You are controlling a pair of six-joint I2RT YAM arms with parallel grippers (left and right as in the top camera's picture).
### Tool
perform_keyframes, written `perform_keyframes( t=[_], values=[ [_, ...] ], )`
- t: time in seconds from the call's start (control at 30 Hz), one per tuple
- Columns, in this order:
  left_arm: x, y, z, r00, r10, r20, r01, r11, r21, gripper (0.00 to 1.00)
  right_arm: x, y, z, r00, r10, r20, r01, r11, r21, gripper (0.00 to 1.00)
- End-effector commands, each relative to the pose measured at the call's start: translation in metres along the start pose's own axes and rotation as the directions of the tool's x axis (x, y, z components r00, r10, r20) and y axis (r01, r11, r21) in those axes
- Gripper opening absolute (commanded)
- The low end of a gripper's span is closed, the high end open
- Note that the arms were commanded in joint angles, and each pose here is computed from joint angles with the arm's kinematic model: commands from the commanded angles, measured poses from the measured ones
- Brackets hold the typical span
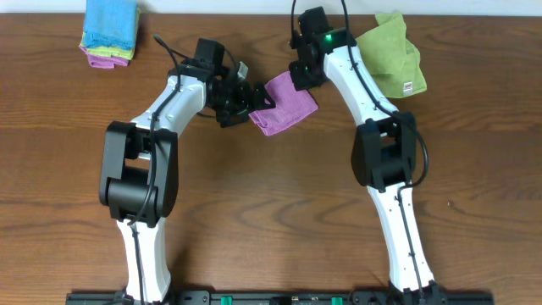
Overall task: Fold the cloth
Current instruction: 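Grasp the folded purple square with the left gripper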
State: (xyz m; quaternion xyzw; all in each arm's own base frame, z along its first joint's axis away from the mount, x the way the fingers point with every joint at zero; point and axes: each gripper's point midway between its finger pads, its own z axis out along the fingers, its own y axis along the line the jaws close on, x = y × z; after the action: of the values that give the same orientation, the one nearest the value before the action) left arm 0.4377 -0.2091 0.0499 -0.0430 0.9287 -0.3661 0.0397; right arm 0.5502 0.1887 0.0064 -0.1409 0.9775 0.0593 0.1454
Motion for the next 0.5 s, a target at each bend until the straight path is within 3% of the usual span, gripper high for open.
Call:
perform_keyframes(
  t=[0.0, 0.1, 0.47],
  values=[
    [0.006, 0.017, 0.007, 1.000, -0.001, -0.015, 0.001, 1.000, -0.021, 0.95, 0.007, -0.011, 0.006, 0.999, 0.045, -0.026, -0.045, 0.999, 0.004, 0.01],
    [0.012, 0.016, 0.013, 1.000, 0.002, -0.027, 0.000, 0.997, 0.075, 0.95, 0.009, -0.014, 0.007, 0.998, 0.049, -0.036, -0.049, 0.999, 0.006, 0.01],
    [0.010, 0.026, 0.020, 0.999, -0.045, 0.013, 0.042, 0.988, 0.152, 0.95, 0.024, -0.019, 0.023, 0.991, 0.095, -0.090, -0.095, 0.995, -0.005, 0.01]
  ],
)
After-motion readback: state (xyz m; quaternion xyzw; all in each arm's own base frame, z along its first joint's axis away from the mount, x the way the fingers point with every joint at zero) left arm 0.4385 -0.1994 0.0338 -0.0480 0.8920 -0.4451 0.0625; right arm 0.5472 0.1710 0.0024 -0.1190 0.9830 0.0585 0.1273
